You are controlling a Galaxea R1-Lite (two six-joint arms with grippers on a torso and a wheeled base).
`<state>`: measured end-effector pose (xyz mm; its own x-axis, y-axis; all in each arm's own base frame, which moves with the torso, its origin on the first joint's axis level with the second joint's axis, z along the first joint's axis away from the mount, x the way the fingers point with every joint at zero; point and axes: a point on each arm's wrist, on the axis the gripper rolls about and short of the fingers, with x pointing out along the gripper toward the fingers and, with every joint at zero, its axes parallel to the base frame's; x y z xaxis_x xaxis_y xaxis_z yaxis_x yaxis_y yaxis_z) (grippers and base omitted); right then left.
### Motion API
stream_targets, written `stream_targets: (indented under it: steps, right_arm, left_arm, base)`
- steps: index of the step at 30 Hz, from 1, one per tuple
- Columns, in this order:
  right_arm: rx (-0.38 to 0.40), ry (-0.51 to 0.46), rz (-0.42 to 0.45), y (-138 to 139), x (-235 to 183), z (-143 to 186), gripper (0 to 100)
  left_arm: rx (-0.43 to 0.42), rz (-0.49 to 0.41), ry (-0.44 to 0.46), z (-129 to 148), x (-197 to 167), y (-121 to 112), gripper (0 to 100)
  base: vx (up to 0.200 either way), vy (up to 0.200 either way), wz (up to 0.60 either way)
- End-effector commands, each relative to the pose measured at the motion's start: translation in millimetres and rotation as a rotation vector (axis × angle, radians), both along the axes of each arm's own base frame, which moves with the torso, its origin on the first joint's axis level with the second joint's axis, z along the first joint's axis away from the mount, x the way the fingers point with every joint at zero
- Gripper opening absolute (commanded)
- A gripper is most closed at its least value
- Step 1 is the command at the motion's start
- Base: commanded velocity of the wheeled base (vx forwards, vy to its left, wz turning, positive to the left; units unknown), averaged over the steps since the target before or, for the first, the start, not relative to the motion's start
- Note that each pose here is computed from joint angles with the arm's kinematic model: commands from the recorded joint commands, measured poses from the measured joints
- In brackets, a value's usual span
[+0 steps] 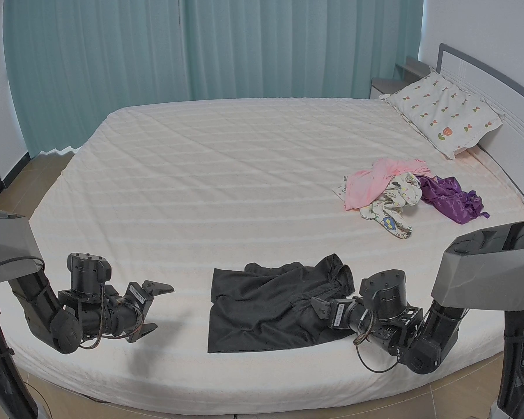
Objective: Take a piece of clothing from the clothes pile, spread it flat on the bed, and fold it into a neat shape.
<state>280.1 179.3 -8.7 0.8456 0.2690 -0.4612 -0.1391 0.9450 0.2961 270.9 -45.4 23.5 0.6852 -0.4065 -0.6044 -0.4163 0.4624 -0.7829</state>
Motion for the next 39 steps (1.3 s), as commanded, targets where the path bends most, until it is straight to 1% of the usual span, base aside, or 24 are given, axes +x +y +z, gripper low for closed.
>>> stream_targets:
  steps: [1,4,7,9,10,11,14,24,25,26,28,33,38,39]
  right_arm:
    - [-0.085,-0.044,0.067,20.4,1.2,-0.5,100]
    - [-0.157,-0.052,0.080,20.1,3.2,-8.2,100]
    - [-0.199,-0.050,0.073,21.2,1.3,-13.3,100]
    - [-0.229,-0.044,0.092,22.7,-1.8,-18.2,100]
    - [-0.229,-0.044,0.092,22.7,-1.8,-18.2,100]
    - [-0.255,-0.052,0.112,25.1,-3.8,-20.7,100]
    - [-0.268,-0.061,0.125,27.1,-3.0,-22.4,100]
    - [-0.237,-0.128,0.144,36.4,-6.5,-11.5,100]
    - [-0.244,-0.126,0.148,36.9,-7.5,-12.0,100]
    - [-0.274,-0.120,0.162,37.7,-9.7,-15.6,100]
    - [-0.298,-0.120,0.172,39.0,-10.5,-21.8,100]
    - [-0.326,-0.103,0.190,40.6,-13.5,-28.7,100]
    - [-0.352,-0.097,0.167,36.2,-12.3,-31.5,100]
    - [-0.399,-0.093,0.140,28.7,-9.7,-34.0,100]
  left_arm:
    - [0.000,0.000,0.000,0.0,0.0,-0.1,100]
    - [0.000,0.000,0.000,0.0,0.0,-0.1,100]
    - [0.000,0.000,0.000,0.0,0.0,-0.1,100]
    - [-0.001,0.000,-0.002,0.2,0.4,-0.1,100]
    - [-0.001,0.000,-0.002,0.2,0.4,-0.1,100]
    - [0.000,-0.001,-0.003,0.2,0.4,-0.1,100]
    - [0.000,0.000,0.000,-0.2,0.4,-0.1,100]
    - [-0.001,0.000,-0.002,0.0,0.8,-0.2,100]
    - [-0.001,0.000,-0.002,0.0,0.8,-0.2,100]
    - [-0.001,0.000,-0.002,0.0,0.8,-0.2,100]
    - [-0.001,0.000,-0.002,0.0,0.8,-0.2,100]
    - [0.000,-0.001,-0.003,0.0,0.8,-0.2,100]
    - [0.002,0.000,-0.001,-0.2,0.4,-0.1,100]
    - [0.002,-0.001,-0.001,-0.2,0.4,-0.5,100]
  base:
    - [0.000,0.000,0.00]
    - [0.000,0.000,0.00]
    - [0.000,0.000,0.00]
    - [0.000,0.000,0.00]
    - [0.000,0.000,0.00]
    - [0.000,0.000,0.00]
    - [0.000,0.000,0.00]
    - [0.000,0.000,0.00]
    - [0.000,0.000,0.00]
    - [0.000,0.000,0.00]
    - [0.000,0.000,0.00]
    - [0.000,0.000,0.00]
    - [0.000,0.000,0.00]
    - [0.000,0.000,0.00]
